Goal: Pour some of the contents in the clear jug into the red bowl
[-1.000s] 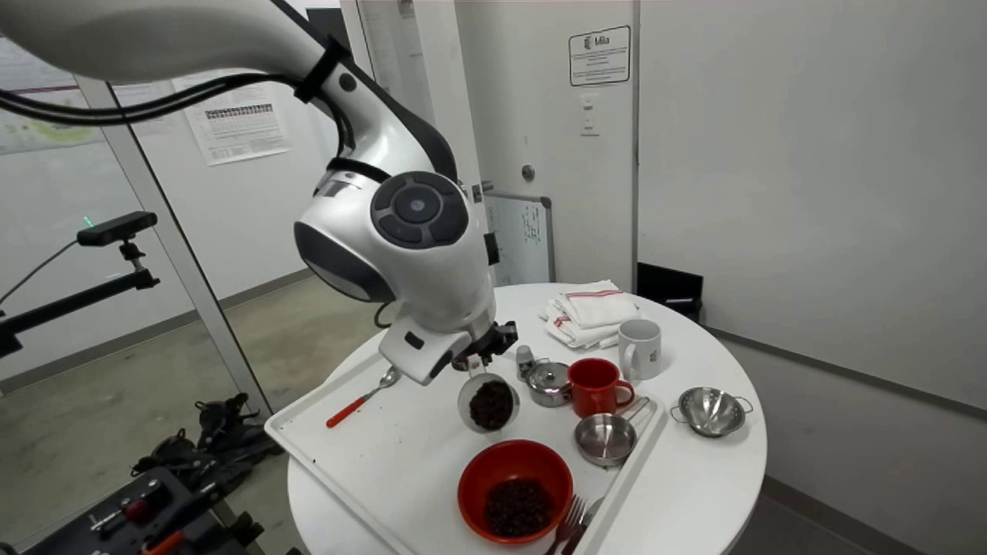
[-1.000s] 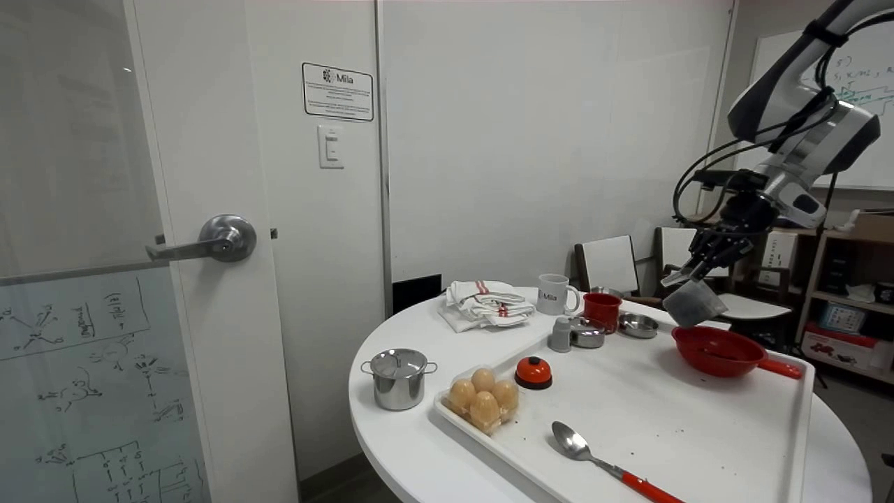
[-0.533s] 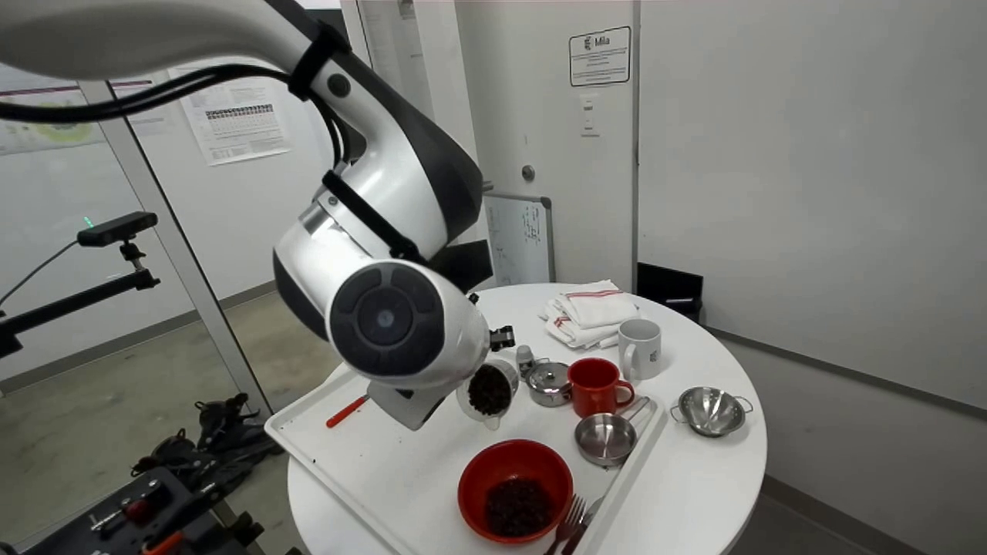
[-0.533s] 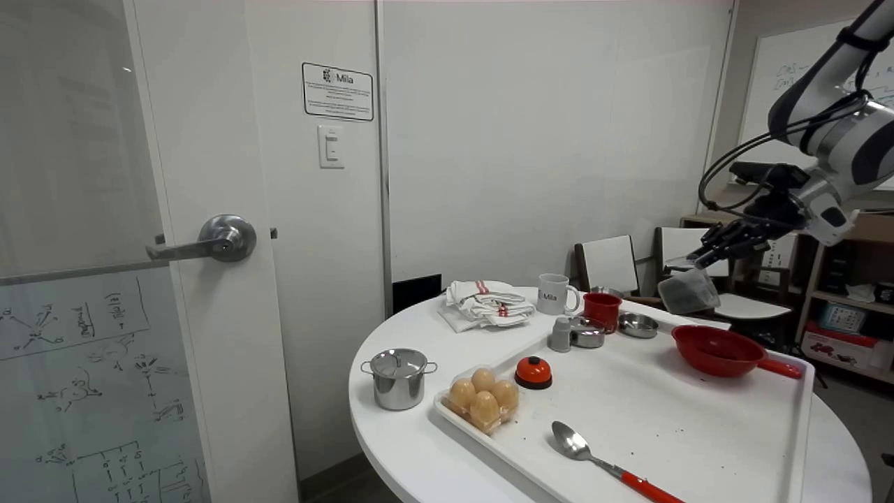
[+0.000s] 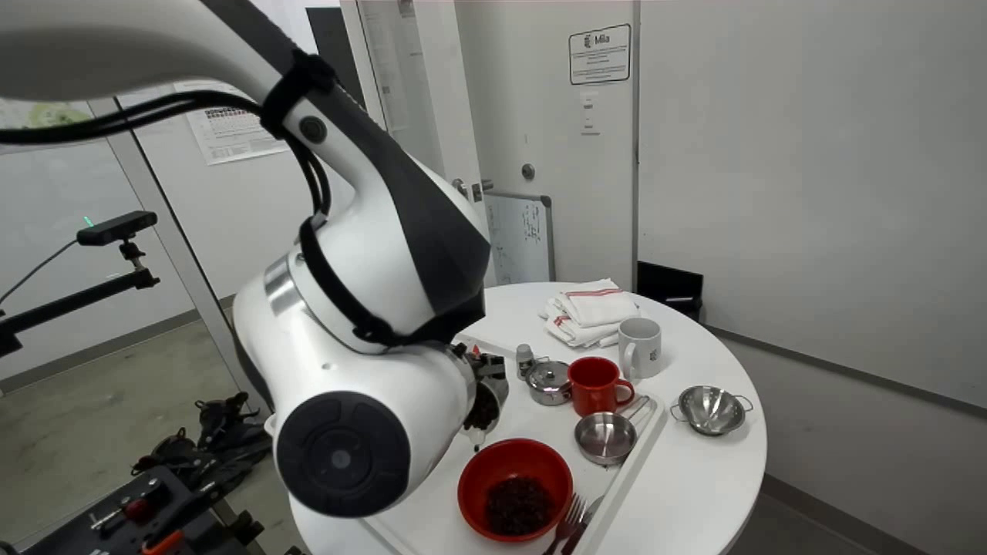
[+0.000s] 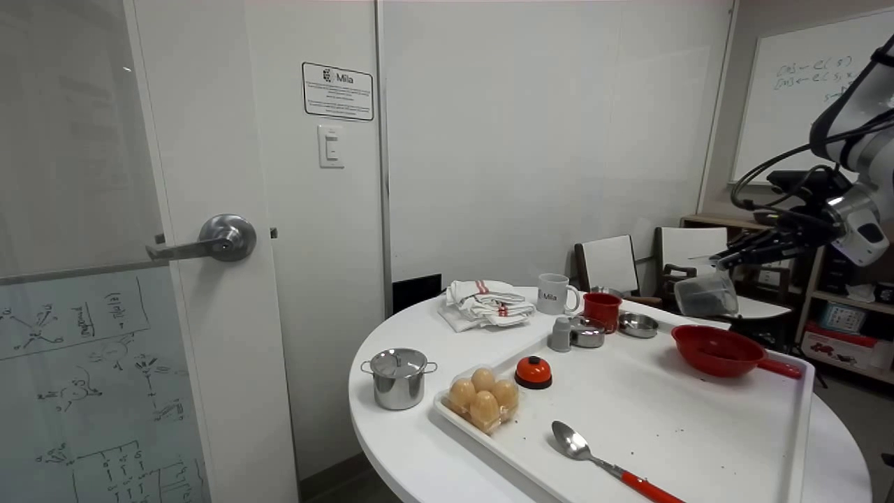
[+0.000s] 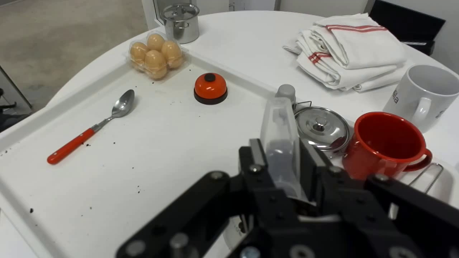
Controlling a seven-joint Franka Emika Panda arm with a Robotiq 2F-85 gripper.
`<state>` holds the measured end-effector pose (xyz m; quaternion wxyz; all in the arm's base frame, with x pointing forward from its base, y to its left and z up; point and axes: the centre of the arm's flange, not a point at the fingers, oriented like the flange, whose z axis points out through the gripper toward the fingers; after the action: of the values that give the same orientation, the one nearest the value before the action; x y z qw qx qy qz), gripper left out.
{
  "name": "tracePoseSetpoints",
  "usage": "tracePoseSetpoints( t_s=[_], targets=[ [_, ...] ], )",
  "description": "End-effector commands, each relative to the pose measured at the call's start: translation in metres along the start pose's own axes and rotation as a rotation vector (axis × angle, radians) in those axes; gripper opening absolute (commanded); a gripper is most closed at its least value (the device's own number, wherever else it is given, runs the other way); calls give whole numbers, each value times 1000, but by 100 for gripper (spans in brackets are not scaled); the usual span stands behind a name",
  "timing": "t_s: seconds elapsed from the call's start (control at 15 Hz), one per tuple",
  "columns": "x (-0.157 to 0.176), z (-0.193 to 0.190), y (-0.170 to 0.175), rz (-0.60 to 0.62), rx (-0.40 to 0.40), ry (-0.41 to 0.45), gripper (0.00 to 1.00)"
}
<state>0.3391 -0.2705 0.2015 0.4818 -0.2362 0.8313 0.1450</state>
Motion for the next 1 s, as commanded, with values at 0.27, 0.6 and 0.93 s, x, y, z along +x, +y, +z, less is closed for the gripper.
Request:
tracePoseSetpoints(
  t_s=[0.27,0.6,0.93],
  targets=[
    [34,-16,16,33,60,-136,7],
    [53,-20,32,30,69,-144,7],
    [21,-9,11,-54,43,-33,7]
  ],
)
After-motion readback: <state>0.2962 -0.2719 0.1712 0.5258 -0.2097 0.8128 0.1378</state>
